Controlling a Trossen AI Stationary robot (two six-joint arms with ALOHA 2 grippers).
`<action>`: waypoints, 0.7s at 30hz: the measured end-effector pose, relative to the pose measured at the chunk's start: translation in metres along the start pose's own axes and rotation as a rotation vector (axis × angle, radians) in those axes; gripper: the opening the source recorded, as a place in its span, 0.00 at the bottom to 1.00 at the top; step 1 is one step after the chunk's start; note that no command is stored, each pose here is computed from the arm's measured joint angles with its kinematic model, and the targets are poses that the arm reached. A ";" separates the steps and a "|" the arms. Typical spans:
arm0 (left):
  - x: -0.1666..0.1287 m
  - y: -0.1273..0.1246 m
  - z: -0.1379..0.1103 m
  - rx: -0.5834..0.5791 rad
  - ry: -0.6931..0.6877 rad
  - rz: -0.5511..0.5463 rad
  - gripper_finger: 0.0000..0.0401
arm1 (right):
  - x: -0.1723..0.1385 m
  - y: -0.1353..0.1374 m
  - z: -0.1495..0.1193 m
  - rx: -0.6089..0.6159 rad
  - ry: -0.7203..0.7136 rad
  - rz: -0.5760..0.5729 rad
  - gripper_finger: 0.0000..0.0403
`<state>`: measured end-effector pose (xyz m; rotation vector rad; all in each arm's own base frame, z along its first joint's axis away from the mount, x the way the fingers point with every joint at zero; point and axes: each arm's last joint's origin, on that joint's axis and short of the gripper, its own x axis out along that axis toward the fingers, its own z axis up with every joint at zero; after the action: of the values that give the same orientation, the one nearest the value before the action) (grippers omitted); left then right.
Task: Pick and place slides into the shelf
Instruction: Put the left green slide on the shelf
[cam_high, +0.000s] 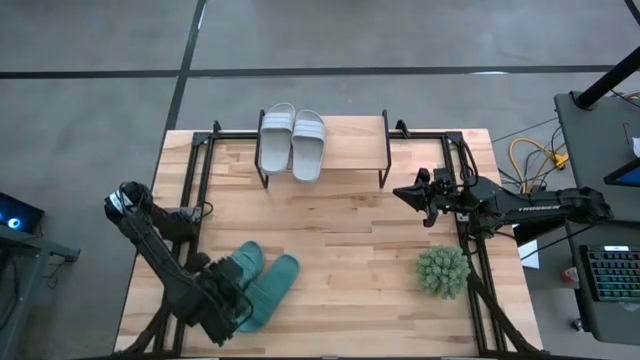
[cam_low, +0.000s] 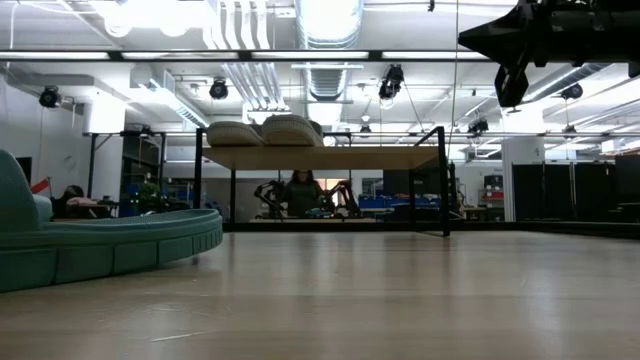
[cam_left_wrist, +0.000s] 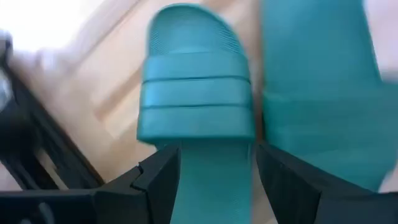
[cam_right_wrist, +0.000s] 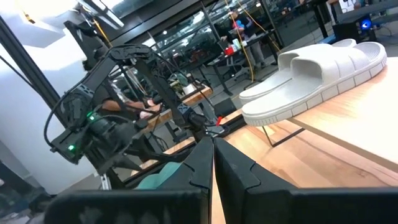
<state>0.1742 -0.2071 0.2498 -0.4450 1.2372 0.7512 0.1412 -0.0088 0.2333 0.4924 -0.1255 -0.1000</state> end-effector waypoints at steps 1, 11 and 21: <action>0.000 -0.001 -0.001 0.096 0.006 0.001 0.48 | 0.000 0.000 0.000 -0.002 0.000 0.000 0.02; 0.020 -0.005 -0.010 0.547 0.080 0.232 0.48 | 0.000 0.000 0.000 0.002 0.001 -0.001 0.02; 0.024 -0.010 -0.027 0.689 -0.074 0.241 0.48 | 0.000 0.000 0.000 0.005 0.001 0.000 0.02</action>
<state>0.1669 -0.2258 0.2180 0.2967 1.4021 0.4895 0.1413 -0.0089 0.2332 0.4978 -0.1251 -0.1000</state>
